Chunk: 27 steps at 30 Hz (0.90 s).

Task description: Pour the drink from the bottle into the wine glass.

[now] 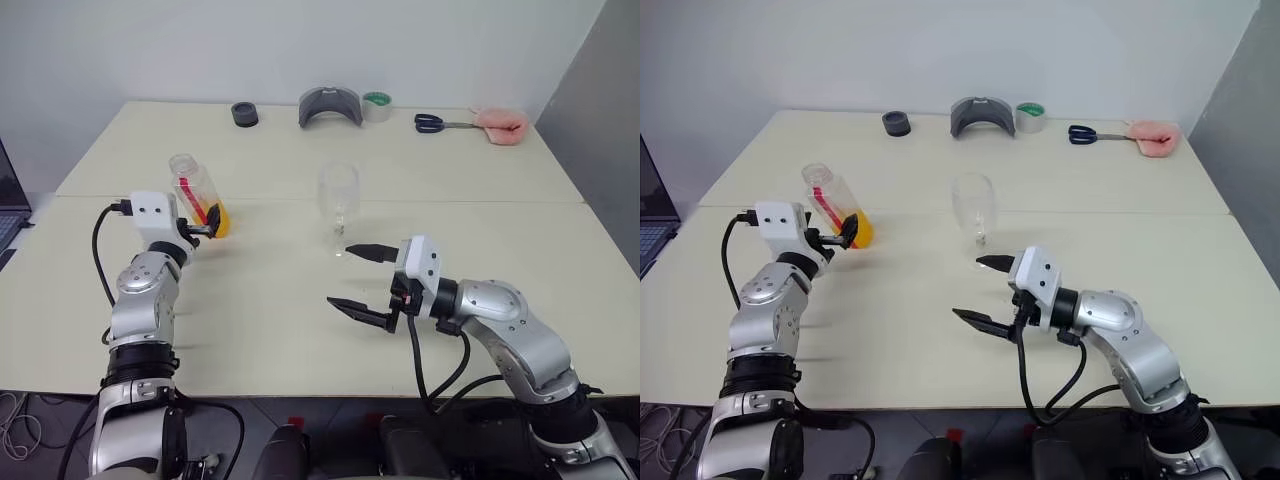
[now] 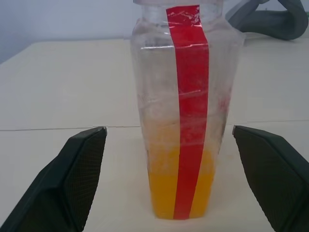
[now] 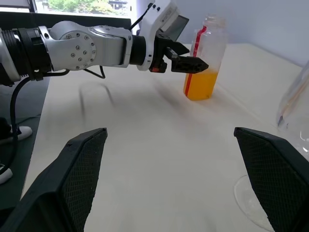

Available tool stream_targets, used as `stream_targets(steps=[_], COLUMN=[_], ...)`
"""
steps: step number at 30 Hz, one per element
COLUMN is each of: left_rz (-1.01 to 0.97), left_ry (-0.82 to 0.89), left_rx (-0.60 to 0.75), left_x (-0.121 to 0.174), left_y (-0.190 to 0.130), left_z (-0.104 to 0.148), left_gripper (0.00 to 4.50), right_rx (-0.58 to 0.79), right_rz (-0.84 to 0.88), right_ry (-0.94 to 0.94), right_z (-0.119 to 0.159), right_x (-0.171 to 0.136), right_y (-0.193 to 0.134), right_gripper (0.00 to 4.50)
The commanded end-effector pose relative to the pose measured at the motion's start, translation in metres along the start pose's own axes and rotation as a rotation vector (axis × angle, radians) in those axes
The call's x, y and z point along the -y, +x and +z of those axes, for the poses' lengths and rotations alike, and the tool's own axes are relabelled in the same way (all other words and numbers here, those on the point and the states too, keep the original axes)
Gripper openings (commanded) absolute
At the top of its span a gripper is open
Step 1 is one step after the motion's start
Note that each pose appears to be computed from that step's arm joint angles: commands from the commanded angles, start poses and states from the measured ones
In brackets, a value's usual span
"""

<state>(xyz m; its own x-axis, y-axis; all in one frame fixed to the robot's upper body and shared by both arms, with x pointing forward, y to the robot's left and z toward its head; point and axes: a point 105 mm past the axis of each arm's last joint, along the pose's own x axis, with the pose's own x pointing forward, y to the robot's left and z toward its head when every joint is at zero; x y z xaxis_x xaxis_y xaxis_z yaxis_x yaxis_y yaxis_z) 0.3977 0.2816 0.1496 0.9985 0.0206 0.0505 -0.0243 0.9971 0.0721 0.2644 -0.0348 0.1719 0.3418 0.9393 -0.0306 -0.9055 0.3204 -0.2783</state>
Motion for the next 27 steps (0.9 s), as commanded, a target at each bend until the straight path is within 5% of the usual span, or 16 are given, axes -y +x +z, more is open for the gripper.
stream_targets(steps=[1,8,18,27], left_rz=[-0.006,-0.009,-0.081,-0.278], left_ry=[0.028,0.012,0.022,0.146], left_rx=[0.06,0.045,0.046,0.137], left_x=[-0.005,-0.01,0.003,0.051], left_y=[0.006,0.019,0.031,0.022], left_z=[0.019,0.02,0.021,0.039], left_gripper=[4.5,4.5,1.82,1.74], right_rx=[0.044,0.044,0.046,0.068], right_rz=[0.018,0.017,-0.001,-0.098], right_ry=[-0.039,-0.045,-0.055,-0.066], right_z=[0.015,0.015,0.016,0.023], right_x=[-0.004,-0.003,-0.003,0.008], right_y=[0.002,0.004,0.005,-0.006], right_gripper=[4.48,4.48,4.5,4.5])
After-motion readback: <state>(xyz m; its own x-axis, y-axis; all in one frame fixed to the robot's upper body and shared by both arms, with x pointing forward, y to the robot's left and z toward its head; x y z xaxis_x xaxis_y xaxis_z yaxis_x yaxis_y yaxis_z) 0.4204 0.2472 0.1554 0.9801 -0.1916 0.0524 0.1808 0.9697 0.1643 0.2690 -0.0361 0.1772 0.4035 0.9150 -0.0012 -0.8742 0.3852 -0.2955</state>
